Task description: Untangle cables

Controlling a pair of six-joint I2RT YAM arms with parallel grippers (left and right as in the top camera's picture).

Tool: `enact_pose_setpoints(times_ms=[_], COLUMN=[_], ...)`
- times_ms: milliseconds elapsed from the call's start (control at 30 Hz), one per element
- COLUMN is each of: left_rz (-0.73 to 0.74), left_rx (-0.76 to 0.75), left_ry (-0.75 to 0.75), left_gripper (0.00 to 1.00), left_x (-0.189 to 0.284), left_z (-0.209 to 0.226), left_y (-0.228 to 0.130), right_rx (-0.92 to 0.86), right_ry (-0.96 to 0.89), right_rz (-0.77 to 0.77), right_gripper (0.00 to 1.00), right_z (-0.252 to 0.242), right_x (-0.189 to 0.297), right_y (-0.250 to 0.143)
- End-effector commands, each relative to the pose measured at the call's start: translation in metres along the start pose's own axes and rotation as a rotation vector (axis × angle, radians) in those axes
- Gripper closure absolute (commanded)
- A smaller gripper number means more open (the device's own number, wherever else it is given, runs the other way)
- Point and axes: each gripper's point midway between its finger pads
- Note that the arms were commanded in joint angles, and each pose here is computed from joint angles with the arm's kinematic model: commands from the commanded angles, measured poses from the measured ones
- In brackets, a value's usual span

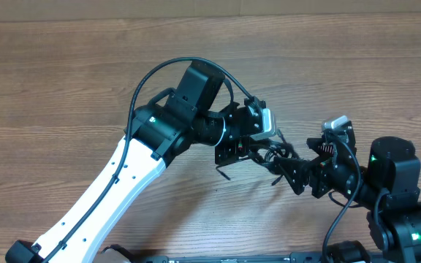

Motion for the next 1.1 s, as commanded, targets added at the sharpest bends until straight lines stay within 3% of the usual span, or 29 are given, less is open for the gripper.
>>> enact_pose_setpoints(times_ms=[0,67,267,367,433,533,567,633,733,800,867,933,1067], left_rz=[-0.123,-0.135,-0.191,-0.193,-0.192,-0.159,-0.144,-0.125,-0.098,-0.121,-0.147,-0.184,-0.189], left_rx=[-0.096,-0.1,-0.133,-0.132,-0.132,-0.045,0.006,0.114,0.44,0.622,0.769,0.766,0.774], left_ry=[-0.089,-0.099,-0.129,-0.128,-0.127,-0.064,-0.025,0.041,0.216,0.263,0.265,0.147,0.036], left_gripper=[0.96,0.96,0.96,0.96,0.96,0.95,0.84,0.74,0.48,0.45,0.44,0.44,0.35], left_x=[0.014,0.014,0.017,0.017,0.017,0.016,0.016,0.019,0.037,0.051,0.062,0.062,0.057], left_z=[-0.025,-0.026,-0.031,-0.03,-0.03,-0.016,-0.008,0.007,0.048,0.063,0.07,0.055,0.036], left_y=[0.031,0.033,0.045,0.045,0.045,0.043,0.041,0.037,0.016,0.006,-0.001,0.01,0.018], right_rx=[0.129,0.165,0.198,0.188,0.184,0.146,0.117,0.077,0.028,-0.025,-0.083,-0.118,-0.164], right_ry=[0.025,0.07,0.248,0.25,0.25,0.222,0.192,0.134,0.031,-0.002,-0.018,-0.014,0.018], right_rz=[-0.052,-0.055,-0.045,-0.039,-0.033,-0.026,-0.026,-0.028,-0.05,-0.091,-0.153,-0.221,-0.299], right_gripper=[0.14,0.32,0.55,0.88,0.96,0.96,0.96,0.96,0.96,0.96,0.96,0.96,0.96], right_z=[0.008,0.016,0.046,0.046,0.046,0.041,0.036,0.027,0.009,0.003,0.001,0.001,0.007], right_x=[0.005,0.006,0.011,0.011,0.011,0.009,0.008,0.007,0.005,0.006,0.008,0.011,0.016], right_y=[0.015,0.016,0.01,0.009,0.008,0.007,0.008,0.009,0.015,0.025,0.041,0.057,0.077])
Point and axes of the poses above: each gripper's point midway between its finger pads, its own x axis back along the fingers, its own z axis along the line the jaws close on, y = z × x, and after that the axes turned 4 degrees about -x, right-handed
